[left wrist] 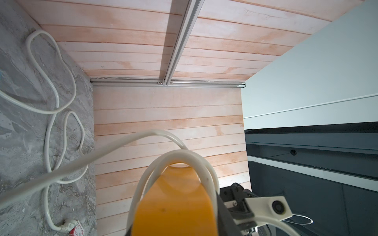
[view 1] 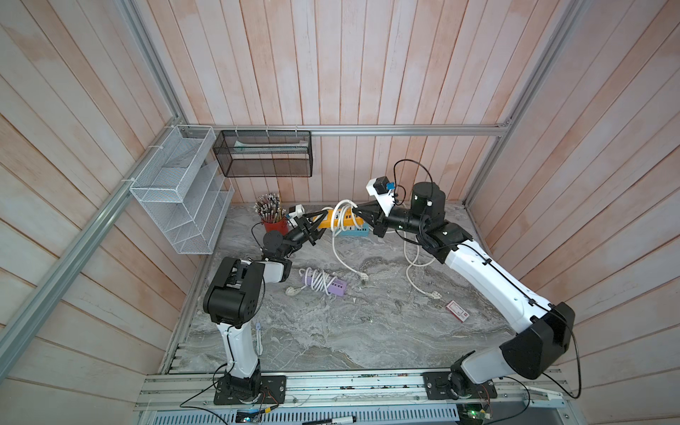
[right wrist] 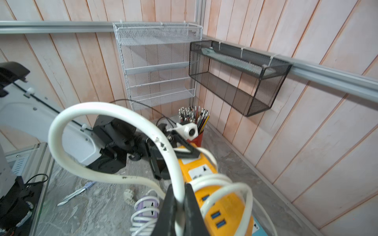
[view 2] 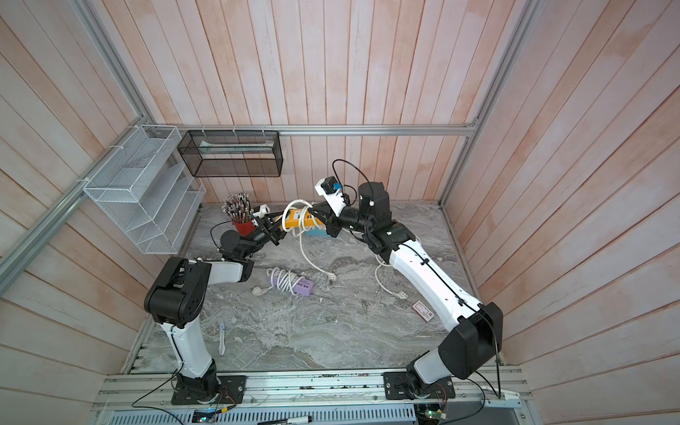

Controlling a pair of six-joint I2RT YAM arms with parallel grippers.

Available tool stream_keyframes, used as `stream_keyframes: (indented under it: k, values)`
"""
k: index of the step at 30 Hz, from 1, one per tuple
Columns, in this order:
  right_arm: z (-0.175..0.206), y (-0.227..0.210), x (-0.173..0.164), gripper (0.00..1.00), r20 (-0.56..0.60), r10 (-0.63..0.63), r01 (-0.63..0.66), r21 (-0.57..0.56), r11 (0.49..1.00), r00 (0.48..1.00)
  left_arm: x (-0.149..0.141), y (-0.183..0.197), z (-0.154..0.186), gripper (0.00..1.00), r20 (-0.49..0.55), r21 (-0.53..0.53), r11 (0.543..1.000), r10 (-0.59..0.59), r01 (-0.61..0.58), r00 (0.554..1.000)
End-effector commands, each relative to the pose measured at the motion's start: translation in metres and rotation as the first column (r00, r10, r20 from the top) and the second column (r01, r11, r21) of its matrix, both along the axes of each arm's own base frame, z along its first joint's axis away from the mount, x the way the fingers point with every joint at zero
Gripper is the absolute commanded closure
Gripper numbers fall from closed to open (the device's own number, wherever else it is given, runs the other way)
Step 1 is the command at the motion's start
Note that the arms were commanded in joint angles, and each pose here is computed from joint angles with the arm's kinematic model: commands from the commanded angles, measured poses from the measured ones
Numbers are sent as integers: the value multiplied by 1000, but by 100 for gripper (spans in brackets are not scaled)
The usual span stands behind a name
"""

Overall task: Unwrap the cord wrapped around the power strip
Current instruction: Unwrap the power cord from the power strip.

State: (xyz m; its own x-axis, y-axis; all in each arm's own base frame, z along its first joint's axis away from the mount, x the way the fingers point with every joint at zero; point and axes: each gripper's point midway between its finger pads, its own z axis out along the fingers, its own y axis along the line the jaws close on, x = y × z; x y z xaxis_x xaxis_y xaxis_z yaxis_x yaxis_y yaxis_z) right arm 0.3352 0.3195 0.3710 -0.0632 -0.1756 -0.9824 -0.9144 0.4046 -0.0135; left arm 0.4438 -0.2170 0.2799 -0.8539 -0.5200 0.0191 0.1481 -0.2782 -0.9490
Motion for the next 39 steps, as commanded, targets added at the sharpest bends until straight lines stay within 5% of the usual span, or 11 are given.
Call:
stream_keyframes:
  k: [1,12,24,31,39]
  values:
    - [-38,-5,-13,100,-100,-11,6,-56,998,995,5,14,37,100,100,-49,998,46,-41,994]
    - [-117,-26,-16,100,-258,-78,55,-94,994,963,0,26,76,100,167,-75,996,65,-54,984]
    - [-178,-64,51,100,-409,-213,208,-57,976,887,-23,32,108,100,222,-78,996,58,-42,973]
    - [-173,-98,108,100,-410,-331,352,-26,936,850,-39,31,106,100,215,-53,998,43,-33,976]
    - [-122,-108,165,100,-342,-366,398,24,917,865,-58,23,85,100,174,-28,999,21,-17,985]
